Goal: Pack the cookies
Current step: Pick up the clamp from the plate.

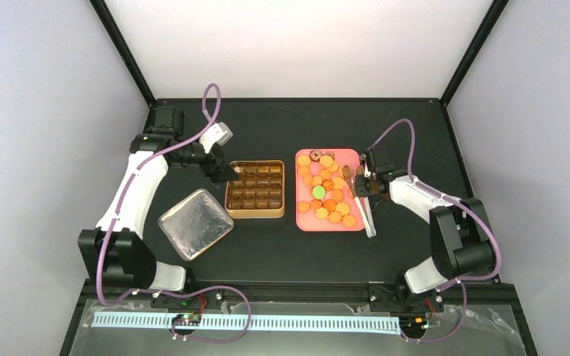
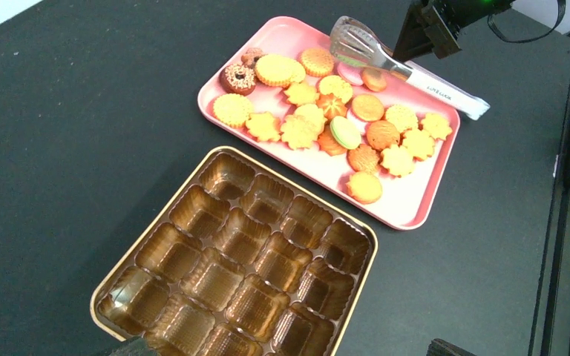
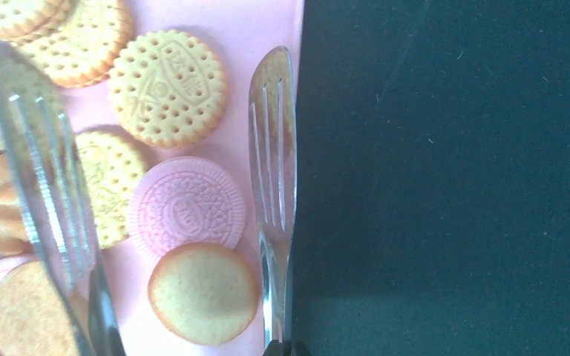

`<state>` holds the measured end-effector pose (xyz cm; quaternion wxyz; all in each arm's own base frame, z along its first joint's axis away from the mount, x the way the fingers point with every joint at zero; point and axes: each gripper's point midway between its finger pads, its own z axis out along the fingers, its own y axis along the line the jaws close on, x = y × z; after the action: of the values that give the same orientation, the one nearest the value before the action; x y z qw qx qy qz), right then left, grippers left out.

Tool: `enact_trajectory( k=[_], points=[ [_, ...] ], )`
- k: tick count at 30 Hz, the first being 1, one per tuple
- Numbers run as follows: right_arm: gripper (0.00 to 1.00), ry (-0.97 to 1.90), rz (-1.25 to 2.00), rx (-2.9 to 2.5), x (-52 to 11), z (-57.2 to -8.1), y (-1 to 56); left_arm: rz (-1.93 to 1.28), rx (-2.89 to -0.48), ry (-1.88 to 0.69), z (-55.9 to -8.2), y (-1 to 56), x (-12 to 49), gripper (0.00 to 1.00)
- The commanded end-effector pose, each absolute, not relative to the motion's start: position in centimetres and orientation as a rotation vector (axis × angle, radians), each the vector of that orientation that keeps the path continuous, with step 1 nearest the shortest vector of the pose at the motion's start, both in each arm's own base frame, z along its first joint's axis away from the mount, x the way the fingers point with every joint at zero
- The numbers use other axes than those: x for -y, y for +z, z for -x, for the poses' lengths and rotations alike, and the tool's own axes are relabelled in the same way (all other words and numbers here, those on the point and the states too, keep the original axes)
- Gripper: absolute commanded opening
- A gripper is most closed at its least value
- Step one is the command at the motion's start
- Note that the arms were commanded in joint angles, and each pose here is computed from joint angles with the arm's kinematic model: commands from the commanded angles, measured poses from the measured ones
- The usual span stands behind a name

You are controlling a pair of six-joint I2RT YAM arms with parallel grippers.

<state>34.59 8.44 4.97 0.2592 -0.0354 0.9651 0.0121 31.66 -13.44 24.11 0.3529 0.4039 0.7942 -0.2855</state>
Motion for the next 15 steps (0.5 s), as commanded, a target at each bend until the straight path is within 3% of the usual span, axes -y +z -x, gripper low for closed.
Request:
enact_trajectory(
  k=[1, 7, 15],
  points=[
    [0.01, 0.061, 0.119, -2.542, -9.3, -34.6, 7.1, -1.136, -1.927, -0.756, -30.7, 27.1, 14.6, 0.99],
    [0.01, 0.068, 0.245, -2.394, -11.7, -34.5, 12.1, -1.261, -1.801, -0.849, -28.1, 28.6, 16.1, 0.99],
    [0.01, 0.133, 0.602, -2.159, -19.9, -31.2, 18.9, -1.476, -1.534, -0.870, -23.3, 31.9, 17.2, 0.99]
  ],
)
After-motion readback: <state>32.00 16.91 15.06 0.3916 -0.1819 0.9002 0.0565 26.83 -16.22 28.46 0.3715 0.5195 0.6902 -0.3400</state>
